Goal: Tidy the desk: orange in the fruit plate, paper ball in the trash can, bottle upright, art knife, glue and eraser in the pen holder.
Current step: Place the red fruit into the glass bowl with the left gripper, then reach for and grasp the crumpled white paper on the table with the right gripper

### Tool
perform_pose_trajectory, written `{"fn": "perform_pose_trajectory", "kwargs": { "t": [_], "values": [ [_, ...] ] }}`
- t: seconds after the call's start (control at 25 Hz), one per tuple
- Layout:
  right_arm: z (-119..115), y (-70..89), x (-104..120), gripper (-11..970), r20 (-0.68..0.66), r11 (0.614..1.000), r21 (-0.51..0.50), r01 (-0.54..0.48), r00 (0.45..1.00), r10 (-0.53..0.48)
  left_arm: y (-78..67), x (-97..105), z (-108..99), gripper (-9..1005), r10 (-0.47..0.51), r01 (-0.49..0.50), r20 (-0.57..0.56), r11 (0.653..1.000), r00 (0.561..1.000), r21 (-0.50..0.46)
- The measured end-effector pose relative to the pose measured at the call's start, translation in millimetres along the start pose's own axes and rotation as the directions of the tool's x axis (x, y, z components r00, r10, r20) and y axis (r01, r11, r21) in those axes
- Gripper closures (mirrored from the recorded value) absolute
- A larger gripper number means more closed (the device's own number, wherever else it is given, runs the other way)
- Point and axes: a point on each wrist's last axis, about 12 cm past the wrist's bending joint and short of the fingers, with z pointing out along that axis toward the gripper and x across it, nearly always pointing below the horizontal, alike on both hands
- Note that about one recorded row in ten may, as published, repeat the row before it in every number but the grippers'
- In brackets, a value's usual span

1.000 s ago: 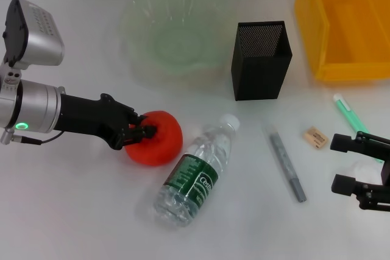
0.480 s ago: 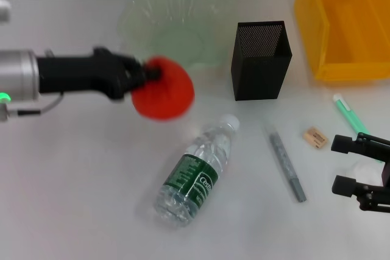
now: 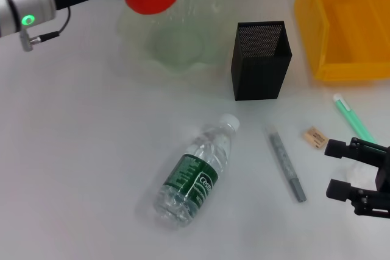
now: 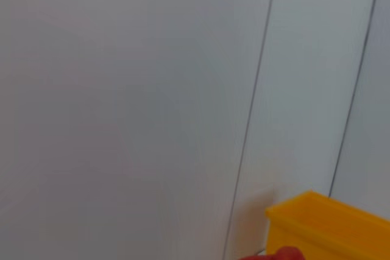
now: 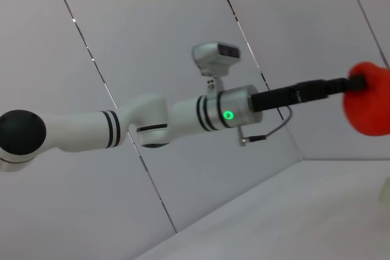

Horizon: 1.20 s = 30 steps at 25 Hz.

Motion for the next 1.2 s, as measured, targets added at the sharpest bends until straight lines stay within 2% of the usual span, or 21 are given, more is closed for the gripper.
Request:
{"fn": "perform_pose_trajectory", "kwargs": {
  "t": [0.12,0.24,0.32,0.52,0.6,0.64,0.8,0.84,0.88,1.0,1.12,1.2],
  "values": [
    [1.5,0.7,1.6,141,0.007,1.000,-0.005,-0.009,1.000,0.009,-1.4,2.9,14.7,819,0.023,-0.025,-0.048,0.999,0.999,-0.046],
    [4.5,1.6,3.7,141,0.020,1.000,-0.015,-0.006,1.000,0.006,-1.7,6.4,20.7,688,0.015,-0.019,-0.061,0.997,0.998,-0.071],
    [5.2,1.7,4.0,141,0.022,1.000,-0.017,-0.001,1.000,0.001,-1.5,7.3,21.2,600,0.000,-0.004,-0.053,0.997,0.999,-0.075],
    [6.4,-0.3,3.8,141,0.019,1.000,-0.009,0.006,1.000,-0.006,-1.0,8.1,17.0,504,-0.033,0.031,-0.017,0.997,0.999,-0.074],
    [6.3,-1.4,2.4,142,0.019,1.000,-0.008,0.011,1.000,-0.011,-12.3,14.8,-10.7,466,-0.088,0.083,0.058,0.994,0.994,0.073],
    [5.3,-2.7,0.0,142,0.031,1.000,0.000,0.020,0.999,-0.020,-13.3,15.5,-13.7,447,-0.088,0.083,0.061,0.993,0.994,0.086],
    [3.3,-5.5,-5.9,142,0.061,0.999,0.020,0.037,0.997,-0.038,-28.0,31.6,-50.5,351,-0.055,0.048,0.020,0.963,0.998,0.266],
    [1.7,-7.0,-8.5,142,0.068,0.999,0.030,0.039,0.997,-0.041,-28.0,31.6,-50.5,314,-0.055,0.048,0.020,0.963,0.998,0.266],
    [0.2,-9.9,-12.5,142,0.070,0.998,0.040,0.039,0.997,-0.042,-39.8,47.3,-74.2,276,-0.028,0.054,-0.070,0.914,0.997,0.402],
    [-3.0,-21.1,-29.3,142,0.050,0.998,0.067,0.021,0.998,-0.024,-49.5,65.0,-93.7,164,-0.029,0.090,-0.137,0.877,0.990,0.471],
    [-4.4,-36.6,-62.6,142,-0.008,0.996,0.090,0.013,1.000,-0.013,-57.9,80.7,-107.1,161,-0.024,0.119,-0.189,0.853,0.982,0.508],
    [-0.8,-44.8,-90.3,142,-0.100,0.996,0.089,-0.001,0.995,0.010,-60.5,85.3,-110.0,159,-0.027,0.132,-0.206,0.846,0.978,0.516]
  ]
}}
